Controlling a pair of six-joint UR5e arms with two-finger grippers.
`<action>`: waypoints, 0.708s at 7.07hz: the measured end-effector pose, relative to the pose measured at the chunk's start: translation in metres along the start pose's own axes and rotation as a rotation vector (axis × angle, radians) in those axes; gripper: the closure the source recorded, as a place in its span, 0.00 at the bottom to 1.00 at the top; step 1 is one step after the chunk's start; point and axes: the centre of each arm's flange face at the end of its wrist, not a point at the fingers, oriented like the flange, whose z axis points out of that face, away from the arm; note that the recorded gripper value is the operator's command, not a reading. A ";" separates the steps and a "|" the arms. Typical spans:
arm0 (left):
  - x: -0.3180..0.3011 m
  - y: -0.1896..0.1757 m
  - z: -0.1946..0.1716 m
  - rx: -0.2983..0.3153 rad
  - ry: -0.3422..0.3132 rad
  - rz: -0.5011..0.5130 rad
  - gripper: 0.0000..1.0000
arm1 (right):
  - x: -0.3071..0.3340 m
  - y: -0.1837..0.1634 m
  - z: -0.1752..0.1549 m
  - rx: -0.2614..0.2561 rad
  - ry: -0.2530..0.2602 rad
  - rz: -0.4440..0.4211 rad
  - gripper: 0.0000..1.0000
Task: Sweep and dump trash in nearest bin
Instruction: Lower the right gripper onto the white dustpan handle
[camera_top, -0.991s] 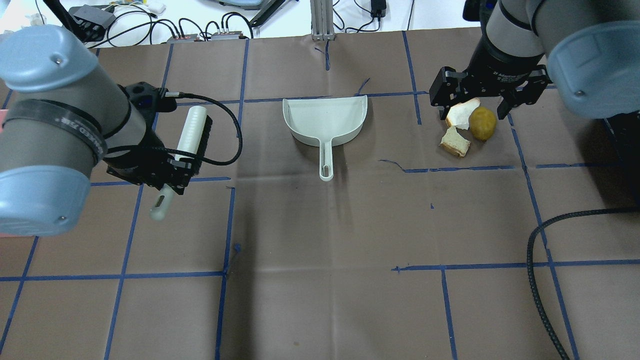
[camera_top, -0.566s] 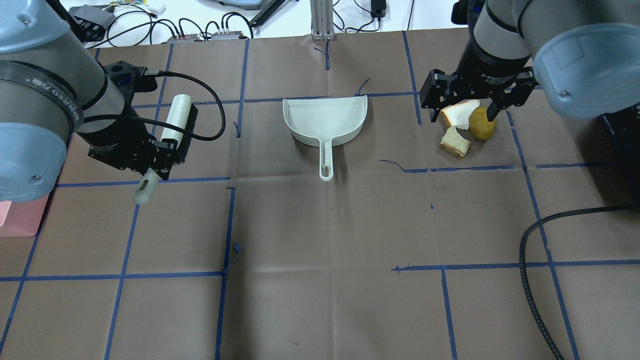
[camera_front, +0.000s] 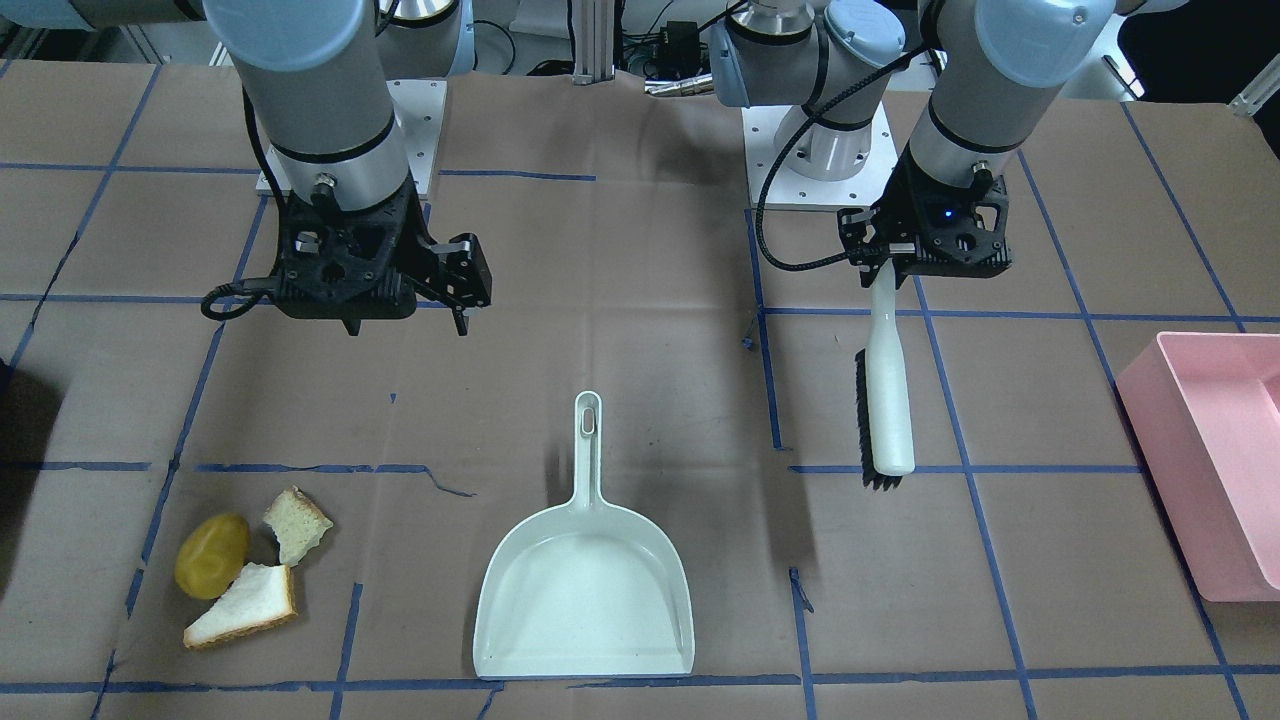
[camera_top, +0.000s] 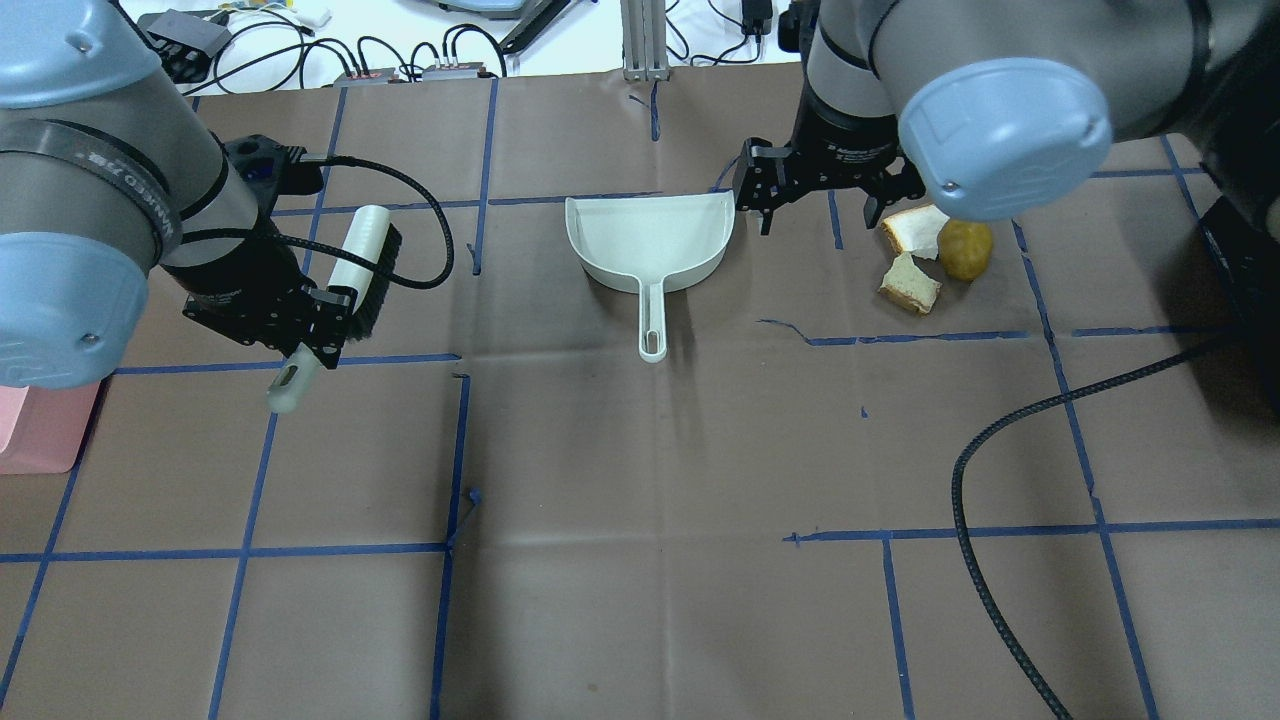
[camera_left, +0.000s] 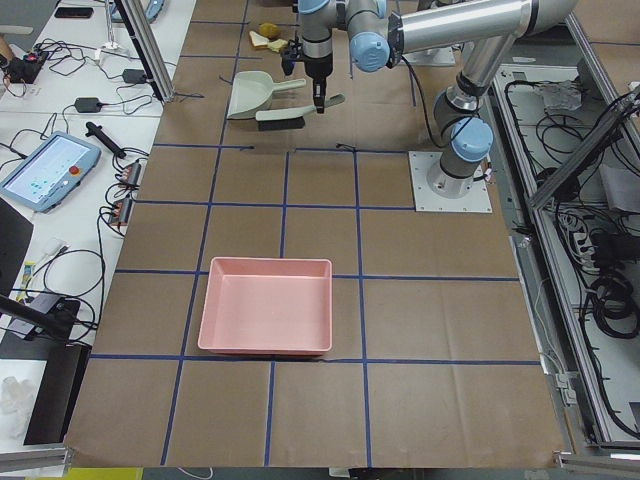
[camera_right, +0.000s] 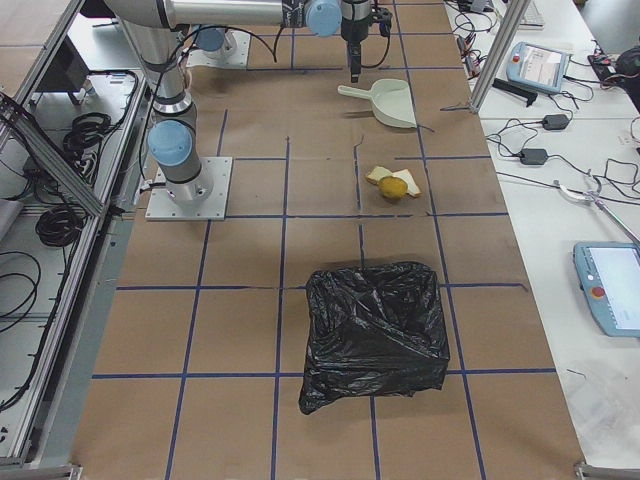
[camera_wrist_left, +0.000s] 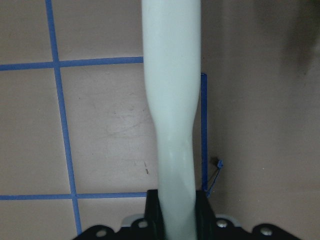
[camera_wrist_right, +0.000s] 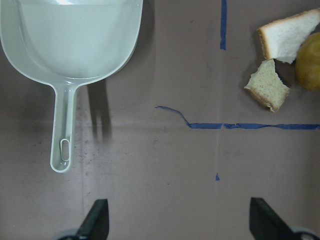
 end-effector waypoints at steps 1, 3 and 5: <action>-0.001 0.000 0.000 -0.004 -0.009 0.005 0.97 | -0.025 -0.006 0.008 -0.003 -0.002 -0.007 0.00; -0.002 0.002 -0.001 -0.029 -0.015 0.008 0.97 | -0.076 -0.016 0.029 -0.003 -0.006 -0.004 0.00; -0.002 0.002 -0.002 -0.044 -0.014 0.009 0.97 | -0.115 -0.018 0.055 0.003 -0.008 0.012 0.00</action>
